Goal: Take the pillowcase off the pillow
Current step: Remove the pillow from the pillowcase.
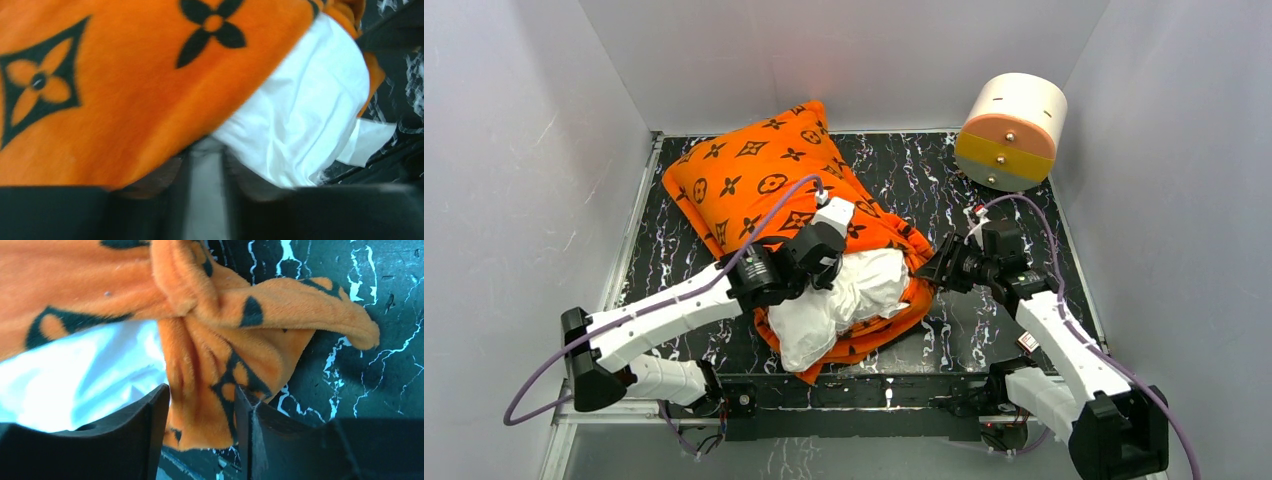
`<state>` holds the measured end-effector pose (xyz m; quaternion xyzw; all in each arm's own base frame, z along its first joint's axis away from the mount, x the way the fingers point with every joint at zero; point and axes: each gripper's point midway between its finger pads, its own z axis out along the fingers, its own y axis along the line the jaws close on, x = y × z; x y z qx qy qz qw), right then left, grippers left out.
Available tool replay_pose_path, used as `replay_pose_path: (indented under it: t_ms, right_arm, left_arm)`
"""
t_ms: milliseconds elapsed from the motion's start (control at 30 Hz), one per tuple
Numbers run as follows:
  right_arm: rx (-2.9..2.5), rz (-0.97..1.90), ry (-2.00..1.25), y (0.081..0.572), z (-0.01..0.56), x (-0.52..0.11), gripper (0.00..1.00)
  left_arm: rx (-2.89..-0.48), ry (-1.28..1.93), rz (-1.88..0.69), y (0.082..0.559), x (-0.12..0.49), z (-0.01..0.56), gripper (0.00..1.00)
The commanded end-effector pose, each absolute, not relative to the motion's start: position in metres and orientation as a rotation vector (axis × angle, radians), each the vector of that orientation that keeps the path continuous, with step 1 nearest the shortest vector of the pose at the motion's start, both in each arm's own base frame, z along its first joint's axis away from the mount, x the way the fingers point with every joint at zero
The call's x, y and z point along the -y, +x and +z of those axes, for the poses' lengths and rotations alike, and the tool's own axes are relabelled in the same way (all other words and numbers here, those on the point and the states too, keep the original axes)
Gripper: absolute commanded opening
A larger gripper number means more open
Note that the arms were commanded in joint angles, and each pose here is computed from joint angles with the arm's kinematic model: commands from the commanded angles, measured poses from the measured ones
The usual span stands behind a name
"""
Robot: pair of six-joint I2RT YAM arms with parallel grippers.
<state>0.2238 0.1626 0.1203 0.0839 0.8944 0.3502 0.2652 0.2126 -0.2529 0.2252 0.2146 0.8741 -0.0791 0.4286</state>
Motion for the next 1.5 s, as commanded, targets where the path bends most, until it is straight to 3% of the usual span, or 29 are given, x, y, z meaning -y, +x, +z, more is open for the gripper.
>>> replay_pose_path:
  t_ms: [0,33,67,200,367,533,667,733,833,900,933,1100,1300,1467]
  right_arm:
    - [-2.399,0.999,0.149,0.211,0.159,-0.165,0.61]
    - [-2.397,1.01,0.146,0.208,0.162,-0.166,0.63]
    - [-2.39,1.03,0.135,0.204,0.166,-0.168,0.66]
    - [-2.319,1.131,0.006,0.191,0.193,-0.182,0.7]
    - [-2.239,1.144,-0.19,0.188,0.22,-0.202,0.8]
    - [-2.315,1.044,-0.342,0.185,0.198,-0.23,0.93]
    - [-2.39,1.01,-0.437,0.178,0.169,-0.264,0.93]
    - [-2.418,0.965,-0.468,0.176,0.16,-0.279,0.84]
    - [-2.425,0.901,-0.394,0.189,0.159,-0.288,0.37]
    - [-2.389,0.921,-0.318,0.199,0.172,-0.294,0.09]
    - [-2.357,0.932,-0.275,0.204,0.181,-0.296,0.0]
    - [-2.232,0.954,-0.141,0.225,0.233,-0.298,0.0]
    - [-2.148,1.142,-0.159,0.223,0.283,-0.322,0.0]
    - [-2.12,1.128,-0.129,0.234,0.297,-0.323,0.0]
  left_arm:
    - [-2.192,0.627,-0.319,0.203,0.275,0.231,0.45]
    - [-2.188,0.619,-0.358,0.201,0.279,0.238,0.63]
    - [-2.183,0.61,-0.404,0.199,0.284,0.246,0.73]
    - [-2.155,0.533,-0.567,0.19,0.294,0.276,0.92]
    - [-2.185,0.43,-0.593,0.186,0.285,0.278,0.98]
    - [-2.228,0.346,-0.571,0.181,0.27,0.269,0.98]
    - [-2.267,0.298,-0.598,0.172,0.262,0.264,0.98]
    - [-2.287,0.25,-0.601,0.167,0.252,0.26,0.98]
    - [-2.323,0.165,-0.582,0.158,0.232,0.254,0.98]
    - [-2.349,0.083,-0.549,0.151,0.211,0.249,0.98]
    - [-2.367,0.031,-0.506,0.147,0.196,0.245,0.98]
    - [-2.421,-0.382,-0.214,0.123,0.1,0.22,0.98]
    - [-2.43,-0.346,-0.533,0.102,0.113,0.217,0.98]
    - [-2.456,-0.279,-0.762,0.094,0.153,0.198,0.98]
